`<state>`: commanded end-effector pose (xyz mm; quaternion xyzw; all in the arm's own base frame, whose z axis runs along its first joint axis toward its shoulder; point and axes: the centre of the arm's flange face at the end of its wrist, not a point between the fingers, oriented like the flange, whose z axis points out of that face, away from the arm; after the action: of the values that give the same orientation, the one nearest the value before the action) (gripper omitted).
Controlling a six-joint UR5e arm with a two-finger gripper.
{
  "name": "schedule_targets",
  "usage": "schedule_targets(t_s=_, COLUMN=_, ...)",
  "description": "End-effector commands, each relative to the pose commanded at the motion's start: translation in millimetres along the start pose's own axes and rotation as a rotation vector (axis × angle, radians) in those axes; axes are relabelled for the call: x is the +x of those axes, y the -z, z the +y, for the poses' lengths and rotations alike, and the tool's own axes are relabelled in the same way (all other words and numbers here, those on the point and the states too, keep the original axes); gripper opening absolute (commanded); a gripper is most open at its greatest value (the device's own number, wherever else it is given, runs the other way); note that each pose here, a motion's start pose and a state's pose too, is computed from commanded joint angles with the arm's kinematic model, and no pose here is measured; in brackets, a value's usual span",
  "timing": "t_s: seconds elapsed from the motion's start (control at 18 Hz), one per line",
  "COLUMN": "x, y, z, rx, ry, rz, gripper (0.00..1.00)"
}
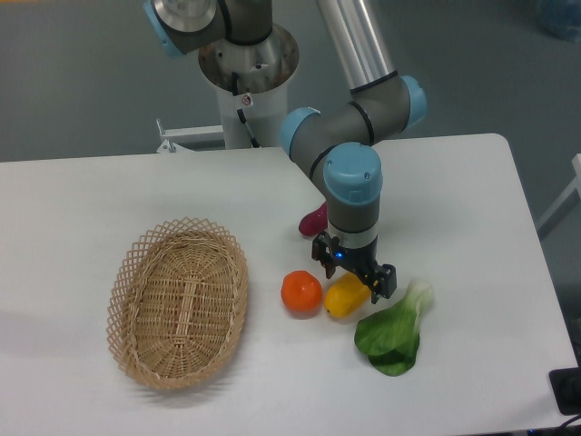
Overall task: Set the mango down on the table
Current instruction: 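Open the gripper to release the mango and raise slightly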
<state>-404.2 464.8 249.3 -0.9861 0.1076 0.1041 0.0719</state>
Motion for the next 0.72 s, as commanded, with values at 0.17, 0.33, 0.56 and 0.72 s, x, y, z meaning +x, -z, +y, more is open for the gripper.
schedule_targets(t_s=0.17, x=-5, y=8, z=0, rx=0.007, ry=0.001, rz=-0.014, gripper=1.0)
schedule_targets(t_s=0.33, x=-14, y=27, z=-1, rx=0.014, ry=0.005, rz=-0.041, gripper=1.0)
schedule_targets(t_s=0.56, x=-17, y=34, z=6, rx=0.008, ry=0.005, rz=-0.037, gripper=1.0)
schedule_targets(t_s=0.72, x=-20, y=41, z=13, rx=0.015, ry=-0.004, rz=-0.03, gripper=1.0)
